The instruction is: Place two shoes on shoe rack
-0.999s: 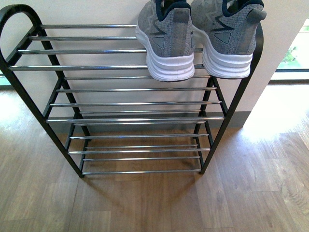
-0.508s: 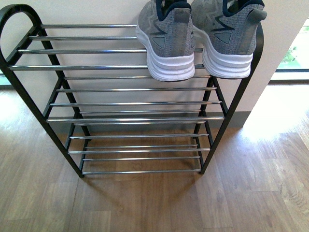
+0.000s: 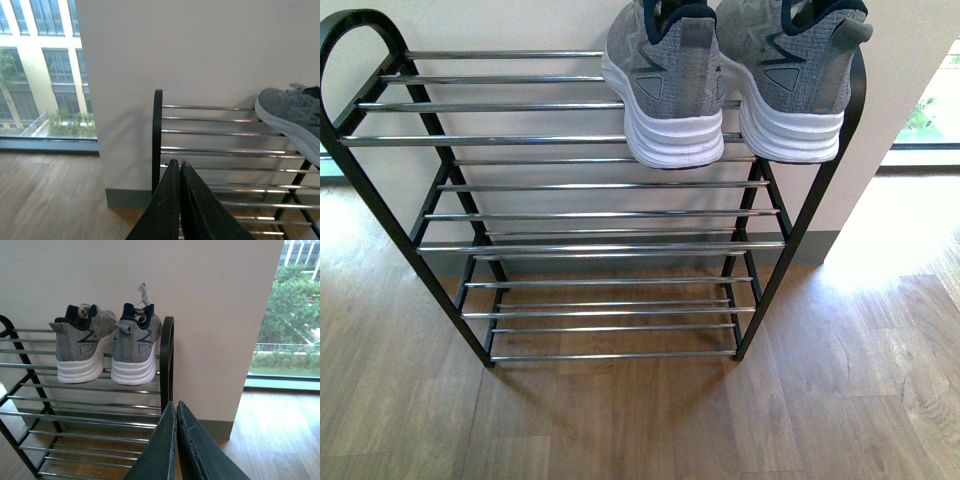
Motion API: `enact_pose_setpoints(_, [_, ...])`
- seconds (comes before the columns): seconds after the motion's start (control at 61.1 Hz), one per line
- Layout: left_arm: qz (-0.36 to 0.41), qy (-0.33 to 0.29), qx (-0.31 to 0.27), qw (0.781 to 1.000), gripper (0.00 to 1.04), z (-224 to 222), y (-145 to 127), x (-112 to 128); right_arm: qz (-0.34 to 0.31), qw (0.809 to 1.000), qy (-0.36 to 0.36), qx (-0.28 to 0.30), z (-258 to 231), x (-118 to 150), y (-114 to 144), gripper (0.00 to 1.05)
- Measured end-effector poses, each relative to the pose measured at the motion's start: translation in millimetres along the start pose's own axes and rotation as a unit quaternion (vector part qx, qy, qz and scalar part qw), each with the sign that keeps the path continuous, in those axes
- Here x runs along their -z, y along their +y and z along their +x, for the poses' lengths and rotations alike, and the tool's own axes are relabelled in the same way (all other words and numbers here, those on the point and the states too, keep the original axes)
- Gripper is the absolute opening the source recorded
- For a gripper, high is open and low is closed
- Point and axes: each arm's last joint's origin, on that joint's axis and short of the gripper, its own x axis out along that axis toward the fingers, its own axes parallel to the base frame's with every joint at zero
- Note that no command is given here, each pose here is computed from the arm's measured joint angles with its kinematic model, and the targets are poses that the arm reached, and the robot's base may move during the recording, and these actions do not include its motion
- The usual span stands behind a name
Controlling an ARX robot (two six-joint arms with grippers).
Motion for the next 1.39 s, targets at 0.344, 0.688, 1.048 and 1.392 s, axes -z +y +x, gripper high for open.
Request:
enact_pose_setpoints(0.344, [0.000,0.002,-0.001,1.000,0.01,-0.1,0.1,0.4,0.000,1.000,-0.002,0.000,-0.2,-0.3,0.0,0.02])
enact_pose_setpoints(0.688, [0.000,0.002,-0.001,1.000,0.59,-0.1,0.1,0.3,-0.001,1.000,-0.002,0.000,-0.3,-0.3,0.0,0.56])
enact_pose_setpoints(1.048, [0.001,0.002,-0.002,1.000,0.95,-0.1,0.2,0.3,0.000,1.000,-0.002,-0.002,-0.3,-0.4,0.1,0.95])
enact_pose_setpoints(1.392, [0.001,0.002,0.000,1.000,0.95,-0.1,0.1,0.3,0.000,1.000,-0.001,0.001,-0.2,-0.1,0.0,0.95])
